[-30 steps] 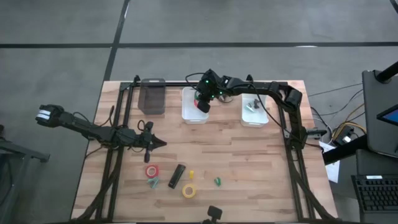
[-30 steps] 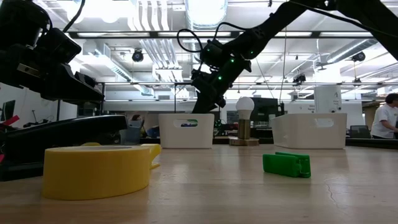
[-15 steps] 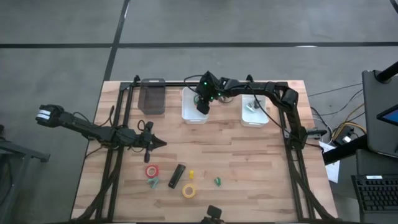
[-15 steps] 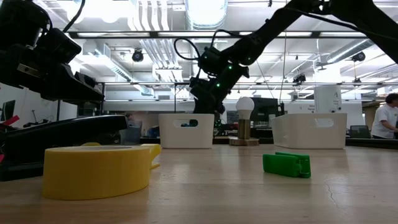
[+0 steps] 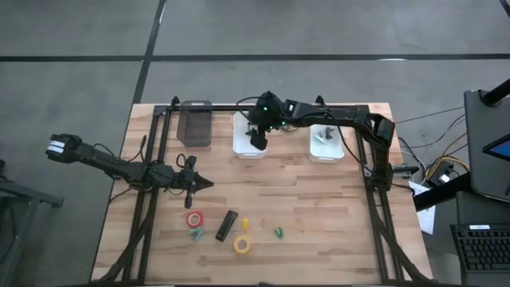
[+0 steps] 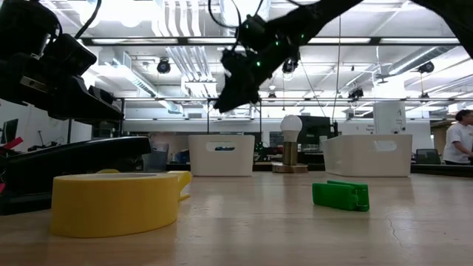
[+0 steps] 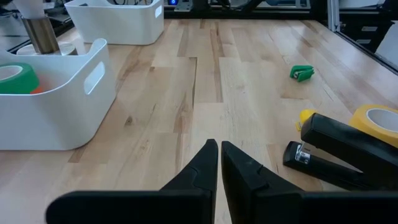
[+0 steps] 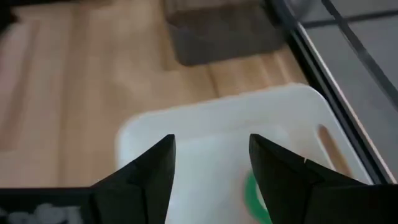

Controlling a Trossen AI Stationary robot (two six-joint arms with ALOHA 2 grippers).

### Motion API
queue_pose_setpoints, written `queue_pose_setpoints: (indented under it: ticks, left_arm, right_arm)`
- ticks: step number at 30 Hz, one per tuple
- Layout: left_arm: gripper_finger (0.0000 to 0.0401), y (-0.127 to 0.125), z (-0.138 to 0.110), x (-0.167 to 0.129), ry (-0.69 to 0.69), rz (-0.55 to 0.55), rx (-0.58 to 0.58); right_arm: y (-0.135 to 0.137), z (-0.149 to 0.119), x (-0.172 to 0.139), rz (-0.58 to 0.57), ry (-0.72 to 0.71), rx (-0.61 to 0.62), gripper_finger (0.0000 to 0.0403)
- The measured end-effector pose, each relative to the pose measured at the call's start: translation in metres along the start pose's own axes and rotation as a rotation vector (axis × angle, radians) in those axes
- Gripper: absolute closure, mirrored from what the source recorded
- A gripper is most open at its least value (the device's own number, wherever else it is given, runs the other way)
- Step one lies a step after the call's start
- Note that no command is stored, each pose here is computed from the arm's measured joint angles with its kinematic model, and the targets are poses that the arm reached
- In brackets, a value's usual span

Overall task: Pick and place Stapler, Stapler remover, tape
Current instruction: Put the yellow tape into the left white bin

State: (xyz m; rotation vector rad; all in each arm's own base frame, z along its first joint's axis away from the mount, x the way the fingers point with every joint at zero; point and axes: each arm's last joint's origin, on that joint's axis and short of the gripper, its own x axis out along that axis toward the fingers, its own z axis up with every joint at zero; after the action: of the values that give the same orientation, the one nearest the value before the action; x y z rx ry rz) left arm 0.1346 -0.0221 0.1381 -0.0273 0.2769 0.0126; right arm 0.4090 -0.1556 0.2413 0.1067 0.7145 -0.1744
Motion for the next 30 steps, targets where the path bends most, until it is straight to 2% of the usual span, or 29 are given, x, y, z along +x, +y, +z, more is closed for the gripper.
queue_pose_setpoints:
  ticks: [6, 13, 19, 23, 26, 30]
  left_arm:
    - [0.0378, 0.0, 0.0, 0.0, 0.001, 0.0, 0.0]
    - [0.0378, 0.0, 0.0, 0.0, 0.001, 0.0, 0.0]
    - [0.0378, 0.0, 0.0, 0.0, 0.001, 0.0, 0.0]
    - [0.0378, 0.0, 0.0, 0.0, 0.001, 0.0, 0.0]
    - [0.0378, 0.0, 0.0, 0.0, 0.002, 0.0, 0.0]
    - [0.0378, 0.0, 0.0, 0.0, 0.003, 0.0, 0.001]
  right_arm:
    - [0.049, 0.008, -0.004, 0.083, -0.022, -0.093, 0.0202]
    - [0.127, 0.004, -0.007, 0.219, -0.021, -0.211, 0.0204]
    - [0.203, -0.011, -0.012, 0.355, -0.013, -0.325, 0.0206]
    - [0.246, -0.027, -0.005, 0.351, -0.031, -0.37, 0.0211]
    - [0.267, -0.044, 0.004, 0.359, 0.007, -0.398, 0.0214]
    - [0.282, -0.061, 0.016, 0.377, 0.053, -0.381, 0.0216]
